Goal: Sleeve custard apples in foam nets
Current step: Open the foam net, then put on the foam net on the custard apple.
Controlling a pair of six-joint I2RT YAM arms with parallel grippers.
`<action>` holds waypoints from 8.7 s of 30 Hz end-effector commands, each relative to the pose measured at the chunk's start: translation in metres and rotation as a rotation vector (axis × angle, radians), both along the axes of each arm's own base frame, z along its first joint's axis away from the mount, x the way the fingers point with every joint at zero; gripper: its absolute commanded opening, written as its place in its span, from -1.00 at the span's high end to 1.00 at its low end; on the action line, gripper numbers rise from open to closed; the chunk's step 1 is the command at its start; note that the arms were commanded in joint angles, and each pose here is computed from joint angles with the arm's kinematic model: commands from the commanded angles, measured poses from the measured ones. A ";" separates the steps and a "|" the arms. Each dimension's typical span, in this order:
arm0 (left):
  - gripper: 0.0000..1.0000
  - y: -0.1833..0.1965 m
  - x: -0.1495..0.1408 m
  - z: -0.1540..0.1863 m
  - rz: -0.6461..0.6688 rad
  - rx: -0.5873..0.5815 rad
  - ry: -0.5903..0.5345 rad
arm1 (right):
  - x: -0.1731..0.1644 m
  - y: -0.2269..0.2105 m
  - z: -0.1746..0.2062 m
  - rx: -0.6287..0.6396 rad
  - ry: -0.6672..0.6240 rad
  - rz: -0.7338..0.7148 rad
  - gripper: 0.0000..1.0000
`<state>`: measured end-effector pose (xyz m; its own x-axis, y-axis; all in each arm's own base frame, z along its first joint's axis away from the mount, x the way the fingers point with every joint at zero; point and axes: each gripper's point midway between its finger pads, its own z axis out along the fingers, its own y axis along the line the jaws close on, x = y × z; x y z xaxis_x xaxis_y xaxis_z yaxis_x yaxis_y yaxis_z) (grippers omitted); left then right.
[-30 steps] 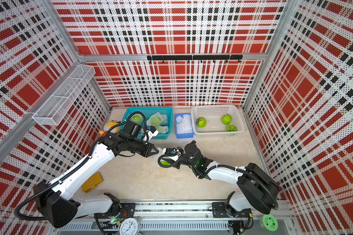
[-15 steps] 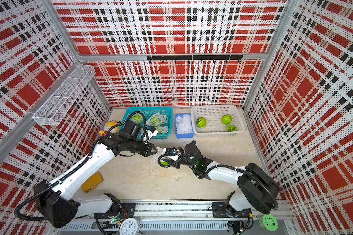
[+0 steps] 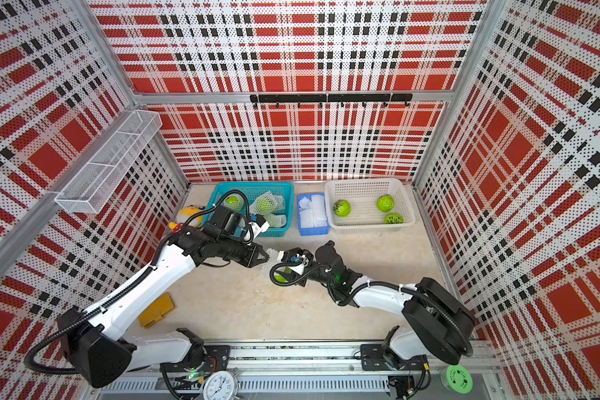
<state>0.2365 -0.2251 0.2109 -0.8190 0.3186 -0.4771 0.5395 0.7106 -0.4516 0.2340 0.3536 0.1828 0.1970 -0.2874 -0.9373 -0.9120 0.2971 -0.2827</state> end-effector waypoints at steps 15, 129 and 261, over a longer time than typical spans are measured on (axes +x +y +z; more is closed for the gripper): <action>1.00 0.018 0.025 -0.010 0.261 -0.012 0.057 | -0.026 0.007 0.005 0.034 -0.115 0.001 -0.32; 0.16 0.002 -0.001 -0.026 0.064 -0.210 -0.301 | 0.023 -0.008 0.018 0.191 0.490 0.054 1.00; 0.90 0.011 0.017 -0.129 0.291 -0.054 -0.313 | 0.025 -0.008 -0.098 0.035 0.504 -0.064 1.00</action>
